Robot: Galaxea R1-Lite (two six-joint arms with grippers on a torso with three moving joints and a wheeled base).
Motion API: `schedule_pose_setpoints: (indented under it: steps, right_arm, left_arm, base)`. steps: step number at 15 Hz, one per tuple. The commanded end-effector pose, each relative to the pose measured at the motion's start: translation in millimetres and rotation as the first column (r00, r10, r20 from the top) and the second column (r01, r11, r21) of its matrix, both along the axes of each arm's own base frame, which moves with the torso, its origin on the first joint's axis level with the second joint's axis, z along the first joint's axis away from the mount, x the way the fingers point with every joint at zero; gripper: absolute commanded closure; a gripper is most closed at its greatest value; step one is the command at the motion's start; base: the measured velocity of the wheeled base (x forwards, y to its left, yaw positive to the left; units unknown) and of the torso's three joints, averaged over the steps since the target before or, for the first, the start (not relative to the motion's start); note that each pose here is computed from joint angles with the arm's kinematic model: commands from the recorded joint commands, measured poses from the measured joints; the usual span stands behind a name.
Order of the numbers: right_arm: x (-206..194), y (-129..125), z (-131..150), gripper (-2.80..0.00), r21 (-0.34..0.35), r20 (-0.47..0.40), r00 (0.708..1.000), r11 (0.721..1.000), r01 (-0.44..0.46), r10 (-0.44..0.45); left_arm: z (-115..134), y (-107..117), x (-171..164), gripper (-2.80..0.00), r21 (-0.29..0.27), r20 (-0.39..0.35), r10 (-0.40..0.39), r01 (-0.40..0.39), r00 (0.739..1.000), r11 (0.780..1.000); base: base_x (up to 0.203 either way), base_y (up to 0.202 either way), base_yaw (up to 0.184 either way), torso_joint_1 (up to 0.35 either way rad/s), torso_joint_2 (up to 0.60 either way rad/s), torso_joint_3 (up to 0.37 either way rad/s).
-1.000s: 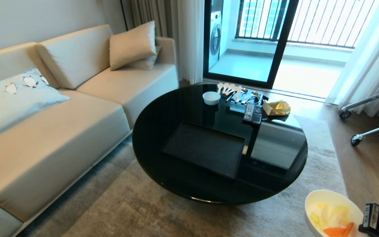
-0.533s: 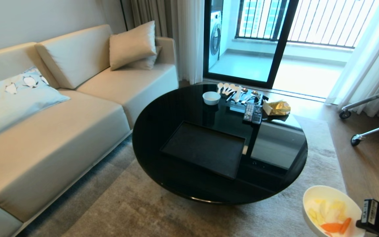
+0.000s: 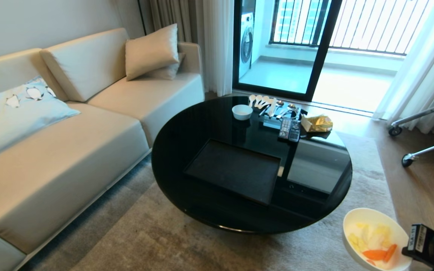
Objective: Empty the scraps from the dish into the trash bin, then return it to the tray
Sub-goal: Move the bowl over the trash can
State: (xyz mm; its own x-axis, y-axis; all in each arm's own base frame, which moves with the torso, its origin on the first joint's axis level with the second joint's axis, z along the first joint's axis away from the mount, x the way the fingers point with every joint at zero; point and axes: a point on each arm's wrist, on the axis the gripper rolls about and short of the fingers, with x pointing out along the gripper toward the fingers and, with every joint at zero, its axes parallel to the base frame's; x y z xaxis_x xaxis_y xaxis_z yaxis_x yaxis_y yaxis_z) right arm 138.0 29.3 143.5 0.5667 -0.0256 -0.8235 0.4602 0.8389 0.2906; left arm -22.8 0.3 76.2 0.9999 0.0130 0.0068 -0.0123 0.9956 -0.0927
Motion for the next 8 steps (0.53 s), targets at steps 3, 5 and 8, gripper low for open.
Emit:
schedule_pose_setpoints:
  steps: [3, 5, 8]
  right_arm:
    - [-0.8, -0.2, 0.9, 0.00, 0.005, 0.004, 1.000, 1.000, 0.006, -0.006]
    - [-3.0, -0.6, 1.8, 0.00, 0.009, 0.009, 1.000, 1.000, 0.008, -0.008]
    - [-5.1, -1.1, 3.4, 0.00, 0.011, 0.018, 1.000, 1.000, 0.008, -0.008]
  left_arm:
    - [0.0, 0.0, 0.0, 0.00, -0.001, 0.001, 0.001, -0.001, 1.000, 1.000]
    - [0.0, 0.0, 0.0, 0.00, -0.001, 0.001, 0.001, -0.001, 1.000, 1.000]
    - [0.0, 0.0, 0.0, 0.00, -0.001, 0.001, 0.001, -0.001, 1.000, 1.000]
  base:
    - [0.000, 0.000, 0.000, 0.000, 0.00, 0.000]
    - [0.001, 0.005, -0.122, 0.001, 0.01, 0.003]
    - [0.000, 0.010, -0.168, 0.003, 0.00, 0.003]
